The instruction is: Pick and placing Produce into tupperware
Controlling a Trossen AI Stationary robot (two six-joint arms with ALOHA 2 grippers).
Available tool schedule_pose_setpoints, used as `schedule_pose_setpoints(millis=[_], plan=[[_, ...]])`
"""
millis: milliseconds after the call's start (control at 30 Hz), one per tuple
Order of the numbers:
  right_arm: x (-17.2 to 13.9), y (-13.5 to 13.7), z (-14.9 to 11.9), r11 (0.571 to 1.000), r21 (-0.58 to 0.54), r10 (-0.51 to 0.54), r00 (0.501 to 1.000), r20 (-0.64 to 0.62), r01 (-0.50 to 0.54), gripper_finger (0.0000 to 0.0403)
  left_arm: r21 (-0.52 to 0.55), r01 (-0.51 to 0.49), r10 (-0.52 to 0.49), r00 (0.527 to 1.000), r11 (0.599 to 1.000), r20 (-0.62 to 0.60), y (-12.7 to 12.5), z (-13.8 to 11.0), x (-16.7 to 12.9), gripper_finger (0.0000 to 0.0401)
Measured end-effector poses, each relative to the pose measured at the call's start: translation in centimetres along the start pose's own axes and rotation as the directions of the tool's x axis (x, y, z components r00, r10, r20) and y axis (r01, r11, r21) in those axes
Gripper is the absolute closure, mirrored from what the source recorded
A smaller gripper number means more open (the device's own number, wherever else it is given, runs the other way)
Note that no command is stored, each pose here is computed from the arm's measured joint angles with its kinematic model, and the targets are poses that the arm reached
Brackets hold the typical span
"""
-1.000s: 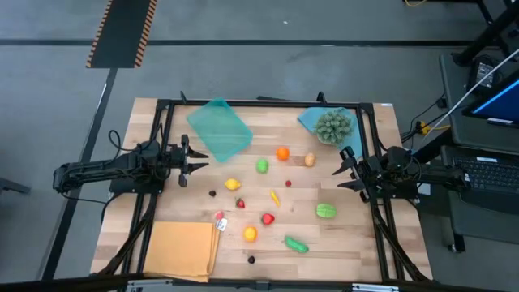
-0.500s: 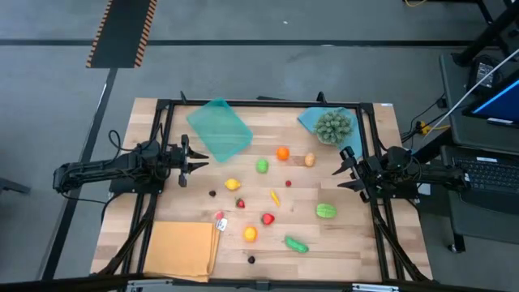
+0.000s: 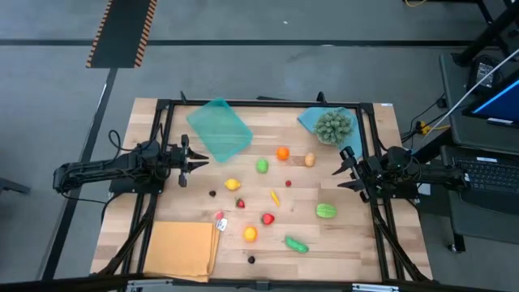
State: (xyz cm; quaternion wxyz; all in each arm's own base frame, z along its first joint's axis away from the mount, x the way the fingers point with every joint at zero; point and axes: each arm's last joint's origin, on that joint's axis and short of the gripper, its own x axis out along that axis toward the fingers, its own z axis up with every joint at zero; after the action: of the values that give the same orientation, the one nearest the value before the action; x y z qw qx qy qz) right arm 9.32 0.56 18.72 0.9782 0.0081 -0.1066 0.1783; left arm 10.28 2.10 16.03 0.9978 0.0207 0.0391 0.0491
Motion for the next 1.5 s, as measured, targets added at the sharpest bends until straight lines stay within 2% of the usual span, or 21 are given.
schedule_pose_setpoints(millis=[1000,1200,1500], plan=[[0.00,0.00,0.00,1.000,0.000,0.000,1.000,0.000,0.000,0.0221,0.000,0.000,0.000,1.000,1.000,0.000,0.00,-0.01,0.00,0.0397],[0.00,0.00,0.00,1.000,0.000,0.000,1.000,0.000,0.000,0.0221,0.162,0.000,0.000,1.000,0.987,0.000,0.00,-0.01,0.00,0.0396],[0.00,0.00,0.00,1.000,0.000,0.000,1.000,0.000,0.000,0.0221,0.159,0.000,0.000,1.000,0.987,0.000,0.00,-0.01,0.00,0.0371]])
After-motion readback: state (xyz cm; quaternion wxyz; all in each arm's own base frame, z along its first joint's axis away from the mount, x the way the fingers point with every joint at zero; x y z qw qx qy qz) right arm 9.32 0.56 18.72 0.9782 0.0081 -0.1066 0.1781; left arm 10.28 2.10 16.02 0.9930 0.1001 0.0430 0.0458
